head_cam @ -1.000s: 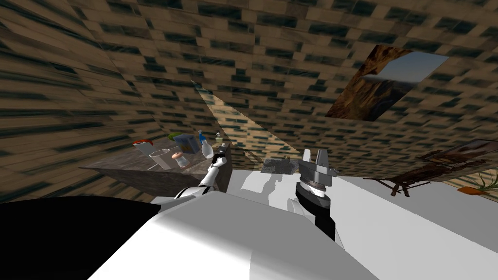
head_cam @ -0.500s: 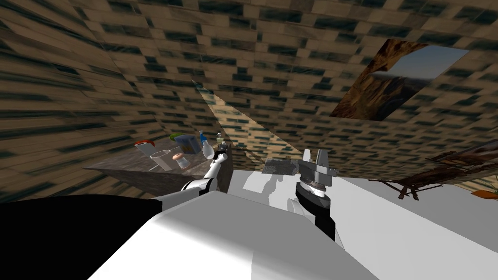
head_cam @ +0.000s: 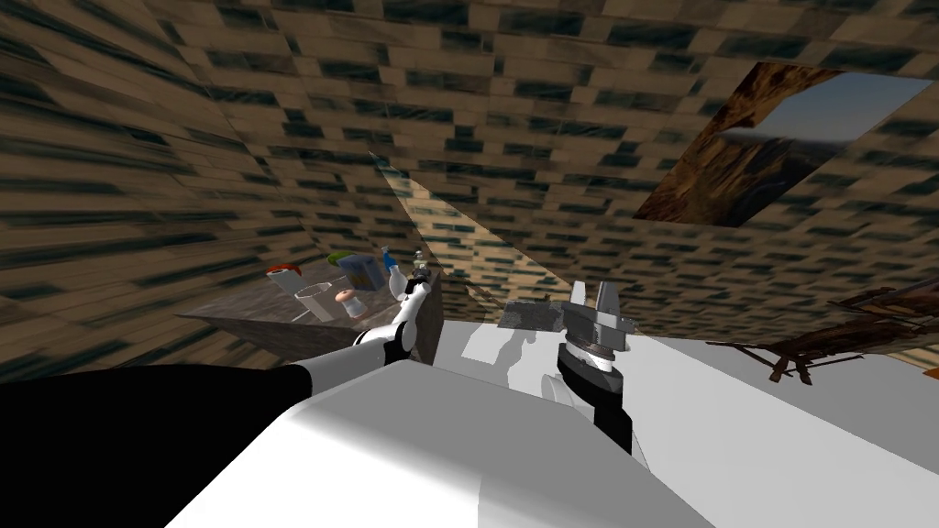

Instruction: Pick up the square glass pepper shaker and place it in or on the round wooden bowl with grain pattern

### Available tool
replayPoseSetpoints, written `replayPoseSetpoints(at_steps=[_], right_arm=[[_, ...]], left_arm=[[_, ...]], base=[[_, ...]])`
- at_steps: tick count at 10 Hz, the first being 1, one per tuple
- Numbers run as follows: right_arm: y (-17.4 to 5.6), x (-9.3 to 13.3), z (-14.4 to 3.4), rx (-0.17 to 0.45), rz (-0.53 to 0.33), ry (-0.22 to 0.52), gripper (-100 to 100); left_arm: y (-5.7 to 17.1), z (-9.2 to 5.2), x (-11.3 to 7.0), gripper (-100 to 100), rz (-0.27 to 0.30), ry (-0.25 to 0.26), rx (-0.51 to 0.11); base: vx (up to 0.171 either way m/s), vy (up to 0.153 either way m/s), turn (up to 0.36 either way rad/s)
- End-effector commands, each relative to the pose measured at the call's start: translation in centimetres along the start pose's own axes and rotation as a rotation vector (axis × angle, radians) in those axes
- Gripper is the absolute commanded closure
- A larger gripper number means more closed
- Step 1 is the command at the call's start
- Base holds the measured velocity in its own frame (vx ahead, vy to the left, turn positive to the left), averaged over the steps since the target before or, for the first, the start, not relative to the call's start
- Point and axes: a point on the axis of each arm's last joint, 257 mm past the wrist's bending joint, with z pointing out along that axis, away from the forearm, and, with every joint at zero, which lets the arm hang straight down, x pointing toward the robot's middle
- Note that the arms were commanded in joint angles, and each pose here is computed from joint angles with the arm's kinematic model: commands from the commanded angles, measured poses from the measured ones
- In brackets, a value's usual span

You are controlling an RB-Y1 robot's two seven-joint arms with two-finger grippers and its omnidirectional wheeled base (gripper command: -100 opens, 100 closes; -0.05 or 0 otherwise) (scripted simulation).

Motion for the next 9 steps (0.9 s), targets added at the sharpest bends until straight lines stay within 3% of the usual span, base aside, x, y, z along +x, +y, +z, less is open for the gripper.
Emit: replayPoseSetpoints(at_steps=[1,4,5,6,9], right_arm=[[0.00,0.00,0.00,0.000,0.000,0.000,0],[0.00,0.00,0.00,0.000,0.000,0.000,0],[0.00,0.00,0.00,0.000,0.000,0.000,0],[0.00,0.00,0.00,0.000,0.000,0.000,0],[0.00,0.00,0.00,0.000,0.000,0.000,0]], left_arm=[[0.17,0.58,0.26,100,-0.032,-0.015,0.003],[0.44,1.41,0.69,100,-0.080,-0.037,0.005],[0.36,1.24,0.66,100,-0.068,-0.031,0.006],[0.33,1.29,0.70,-100,-0.071,-0.032,0.006],[0.31,1.28,0.69,-100,-0.071,-0.032,0.007]], base=[[-0.015,0.071,0.023],[-0.019,0.067,0.019],[-0.005,0.030,0.002],[-0.001,0.006,0.001],[0.000,0.000,0.000]])
